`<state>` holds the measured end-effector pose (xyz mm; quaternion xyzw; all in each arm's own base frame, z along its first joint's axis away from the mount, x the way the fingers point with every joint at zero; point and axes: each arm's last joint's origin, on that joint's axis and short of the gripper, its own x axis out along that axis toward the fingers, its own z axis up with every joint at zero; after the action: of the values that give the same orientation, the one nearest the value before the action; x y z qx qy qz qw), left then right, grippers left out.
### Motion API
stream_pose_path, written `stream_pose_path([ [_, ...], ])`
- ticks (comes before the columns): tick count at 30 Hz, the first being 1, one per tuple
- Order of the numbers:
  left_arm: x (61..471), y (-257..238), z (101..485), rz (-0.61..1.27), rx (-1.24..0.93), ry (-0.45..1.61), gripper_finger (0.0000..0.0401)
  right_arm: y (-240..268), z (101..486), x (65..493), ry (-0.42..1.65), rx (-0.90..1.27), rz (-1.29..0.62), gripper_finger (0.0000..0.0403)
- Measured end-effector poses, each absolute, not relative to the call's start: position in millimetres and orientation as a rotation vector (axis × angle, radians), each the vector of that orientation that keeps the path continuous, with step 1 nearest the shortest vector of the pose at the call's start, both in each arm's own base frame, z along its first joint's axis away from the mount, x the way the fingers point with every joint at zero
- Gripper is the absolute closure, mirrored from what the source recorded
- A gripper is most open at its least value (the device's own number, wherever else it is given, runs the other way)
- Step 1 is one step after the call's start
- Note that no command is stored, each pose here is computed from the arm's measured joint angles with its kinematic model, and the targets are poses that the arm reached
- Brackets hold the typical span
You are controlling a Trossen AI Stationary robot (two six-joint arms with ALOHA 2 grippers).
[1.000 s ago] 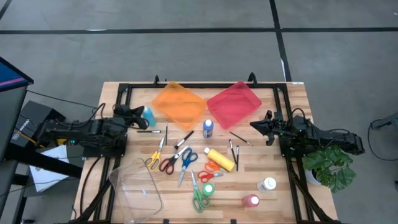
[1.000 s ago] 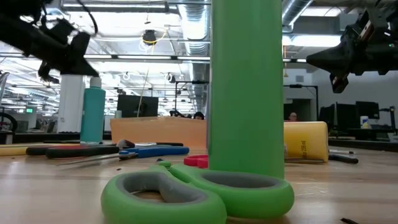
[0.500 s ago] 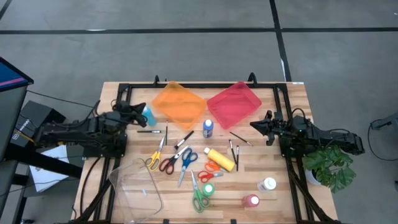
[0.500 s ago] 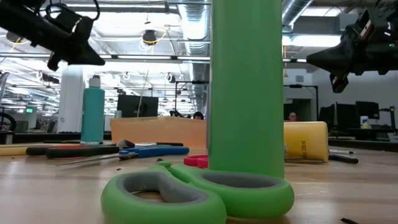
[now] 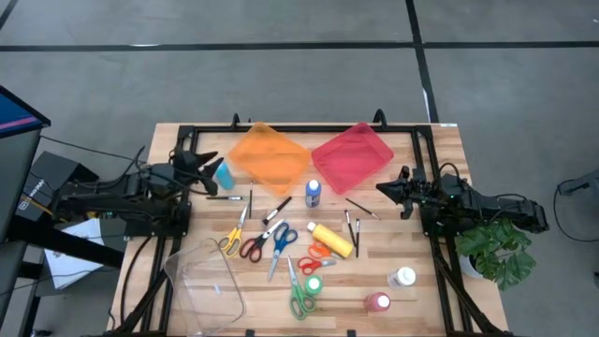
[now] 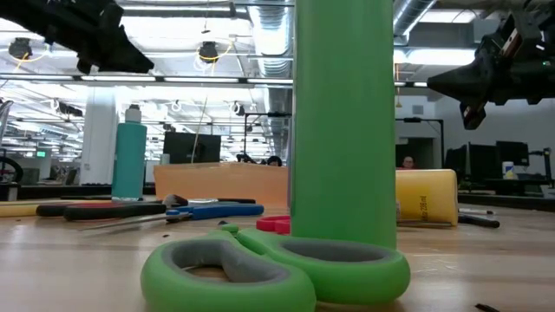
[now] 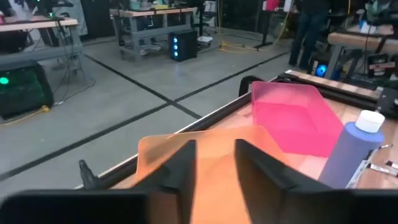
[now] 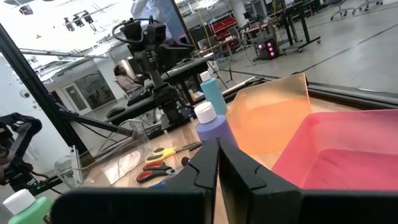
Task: Pick & Place Paint Supplies
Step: Put the light blue paint bottle into the orange bin
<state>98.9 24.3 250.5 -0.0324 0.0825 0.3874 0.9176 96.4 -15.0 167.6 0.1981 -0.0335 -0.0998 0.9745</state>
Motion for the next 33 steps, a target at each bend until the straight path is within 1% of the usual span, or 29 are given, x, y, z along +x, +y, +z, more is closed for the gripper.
stream_pose_path([
  [4, 102, 25, 256, 0.812, -0.043, 0.243, 0.018, -15, 168, 96, -0.065, 0.383, -0.202, 0.0375],
  [7, 101, 27, 252, 0.921, -0.018, 0.321, 0.012, -15, 168, 96, -0.065, 0.382, -0.202, 0.0361],
  [9, 99, 29, 247, 0.99, -0.021, 0.359, 0.0092, -15, 168, 96, -0.065, 0.38, -0.202, 0.0353],
  [12, 98, 31, 247, 1.023, -0.058, 0.333, 0.0066, -15, 167, 96, -0.064, 0.38, -0.202, 0.0347],
  [16, 98, 31, 242, 1.047, -0.106, 0.311, 0.0057, -15, 168, 96, -0.064, 0.38, -0.201, 0.0346],
  [24, 101, 32, 210, 1.11, -0.176, 0.302, 0.0071, -15, 167, 96, -0.063, 0.38, -0.2, 0.0346],
  [33, 103, 33, 191, 1.128, -0.197, 0.261, 0.0071, -15, 167, 96, -0.063, 0.381, -0.2, 0.0346],
])
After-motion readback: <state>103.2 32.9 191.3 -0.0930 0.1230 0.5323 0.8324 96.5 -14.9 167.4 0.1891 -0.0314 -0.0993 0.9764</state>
